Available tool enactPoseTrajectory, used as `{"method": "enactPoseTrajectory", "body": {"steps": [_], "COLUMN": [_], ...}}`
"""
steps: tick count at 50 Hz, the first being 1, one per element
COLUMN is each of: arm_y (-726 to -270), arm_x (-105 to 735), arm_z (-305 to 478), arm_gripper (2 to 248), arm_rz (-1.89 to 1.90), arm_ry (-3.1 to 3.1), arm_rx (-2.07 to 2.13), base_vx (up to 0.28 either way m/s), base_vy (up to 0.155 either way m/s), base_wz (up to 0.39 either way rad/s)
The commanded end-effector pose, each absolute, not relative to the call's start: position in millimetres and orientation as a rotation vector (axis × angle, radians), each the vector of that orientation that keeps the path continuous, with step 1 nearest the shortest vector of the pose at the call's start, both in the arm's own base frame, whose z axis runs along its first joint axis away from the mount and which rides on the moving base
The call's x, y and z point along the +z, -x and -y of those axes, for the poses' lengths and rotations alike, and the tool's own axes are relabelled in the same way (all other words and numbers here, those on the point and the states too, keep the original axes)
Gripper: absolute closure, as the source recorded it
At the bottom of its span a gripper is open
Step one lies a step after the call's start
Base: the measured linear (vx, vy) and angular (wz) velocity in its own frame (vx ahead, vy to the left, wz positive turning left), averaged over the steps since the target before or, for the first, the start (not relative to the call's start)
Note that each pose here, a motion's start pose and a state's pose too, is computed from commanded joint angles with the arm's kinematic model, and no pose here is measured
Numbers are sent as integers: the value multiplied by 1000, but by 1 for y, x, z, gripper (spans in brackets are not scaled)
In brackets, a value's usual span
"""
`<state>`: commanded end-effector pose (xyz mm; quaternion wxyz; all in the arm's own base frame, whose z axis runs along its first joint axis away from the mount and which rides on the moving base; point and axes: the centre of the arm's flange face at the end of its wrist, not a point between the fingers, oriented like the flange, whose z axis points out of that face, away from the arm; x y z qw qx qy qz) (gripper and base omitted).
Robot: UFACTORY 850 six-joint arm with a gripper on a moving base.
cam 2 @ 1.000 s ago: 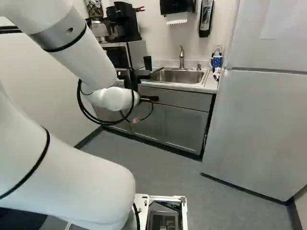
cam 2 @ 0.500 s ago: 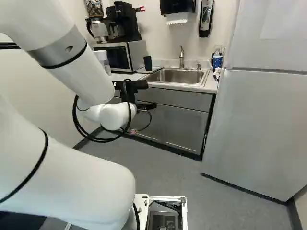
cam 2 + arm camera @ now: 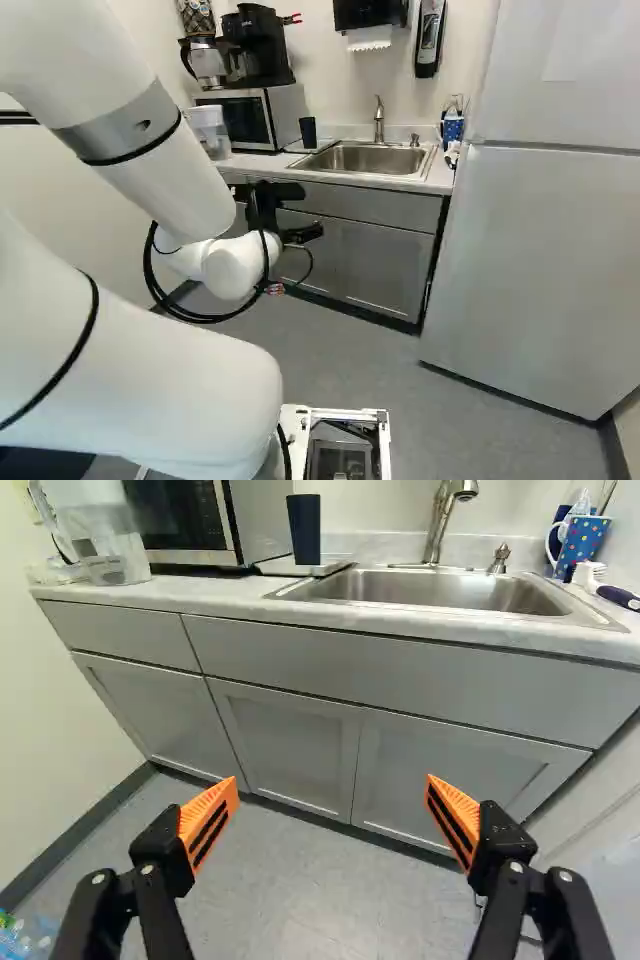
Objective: Rinse the cup and place it in the tray
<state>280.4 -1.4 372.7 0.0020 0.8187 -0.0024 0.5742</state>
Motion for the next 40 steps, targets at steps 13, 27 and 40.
{"method": "enactPoseTrajectory", "body": {"steps": [13, 27, 40], "arm_y": [-273, -270, -270], "arm_x": [368, 366, 366], "arm_z": [0, 0, 0], "arm_gripper": [3, 3, 3], "arm_rz": [2, 0, 0], "arm_ry": [-2561, -2558, -2558], "arm_rx": [1818, 1824, 1824], "base_vx": [0, 0, 0], "base_vy": [0, 0, 0], "base_wz": [0, 0, 0]}}
